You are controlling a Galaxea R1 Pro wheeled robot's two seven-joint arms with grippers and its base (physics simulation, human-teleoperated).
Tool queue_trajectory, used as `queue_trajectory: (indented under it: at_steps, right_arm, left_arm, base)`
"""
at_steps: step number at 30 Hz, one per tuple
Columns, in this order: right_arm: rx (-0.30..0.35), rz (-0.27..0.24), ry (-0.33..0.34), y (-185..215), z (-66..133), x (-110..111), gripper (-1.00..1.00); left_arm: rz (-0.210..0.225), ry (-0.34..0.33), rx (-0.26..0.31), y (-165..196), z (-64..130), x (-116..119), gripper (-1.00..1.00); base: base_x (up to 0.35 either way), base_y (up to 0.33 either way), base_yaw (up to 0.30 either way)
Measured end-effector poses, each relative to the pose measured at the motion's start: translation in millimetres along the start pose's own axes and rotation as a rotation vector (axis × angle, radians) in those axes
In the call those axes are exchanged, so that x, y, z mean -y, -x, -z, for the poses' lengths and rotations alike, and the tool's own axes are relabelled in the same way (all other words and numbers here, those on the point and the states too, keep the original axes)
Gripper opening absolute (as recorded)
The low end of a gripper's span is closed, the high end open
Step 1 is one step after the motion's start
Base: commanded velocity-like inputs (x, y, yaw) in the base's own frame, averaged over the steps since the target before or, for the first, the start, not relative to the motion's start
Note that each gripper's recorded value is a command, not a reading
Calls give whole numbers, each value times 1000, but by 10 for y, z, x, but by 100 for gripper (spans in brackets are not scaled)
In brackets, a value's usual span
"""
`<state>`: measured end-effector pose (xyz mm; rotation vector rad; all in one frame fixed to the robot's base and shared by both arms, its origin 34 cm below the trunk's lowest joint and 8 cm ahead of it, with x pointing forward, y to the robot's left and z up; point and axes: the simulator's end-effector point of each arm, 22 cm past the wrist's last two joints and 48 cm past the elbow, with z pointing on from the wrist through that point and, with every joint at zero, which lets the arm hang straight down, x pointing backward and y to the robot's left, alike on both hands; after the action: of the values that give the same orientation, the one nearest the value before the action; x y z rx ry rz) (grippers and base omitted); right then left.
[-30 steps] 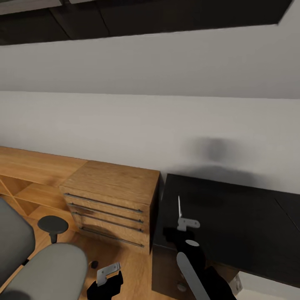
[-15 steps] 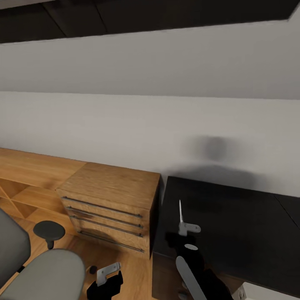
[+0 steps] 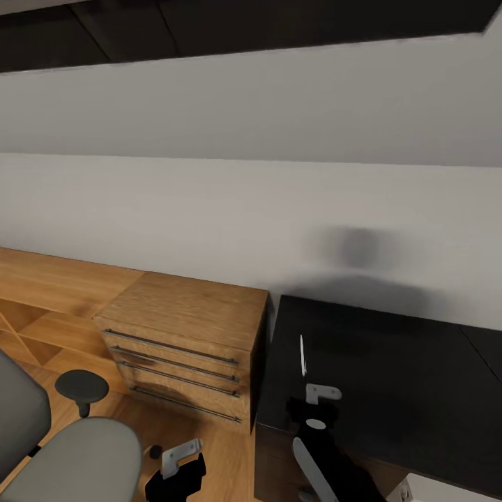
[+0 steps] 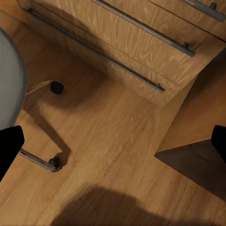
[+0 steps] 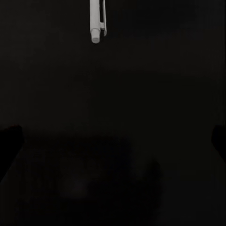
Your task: In the bedroom, organize the workspace by keeping the computer under the desk, ensuring the monitor is on the desk, placing the keyboard on the desk next to the monitor, placing the mouse on the desk next to the keyboard, moving the folder from the swivel chair onto the desk next to the mouse, stacking the notebook on top of the folder with the pen on top of the notebook, and positioning the swivel chair next to the desk.
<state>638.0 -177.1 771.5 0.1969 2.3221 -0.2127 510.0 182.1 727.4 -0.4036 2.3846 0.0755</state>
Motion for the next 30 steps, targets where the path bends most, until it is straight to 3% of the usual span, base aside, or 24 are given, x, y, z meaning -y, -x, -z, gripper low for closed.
queue_trajectory:
  at_steps: [12,30]
  right_arm:
    - [-28,41,56,-81,-373,-47,100]
    - [2,23,62,-6,-392,-69,100]
  left_arm:
    - [0,-2,0,1,1,4,100]
    - [0,-3,0,1,1,7,100]
  base:
    - [0,0,0]
    - [1,0,0]
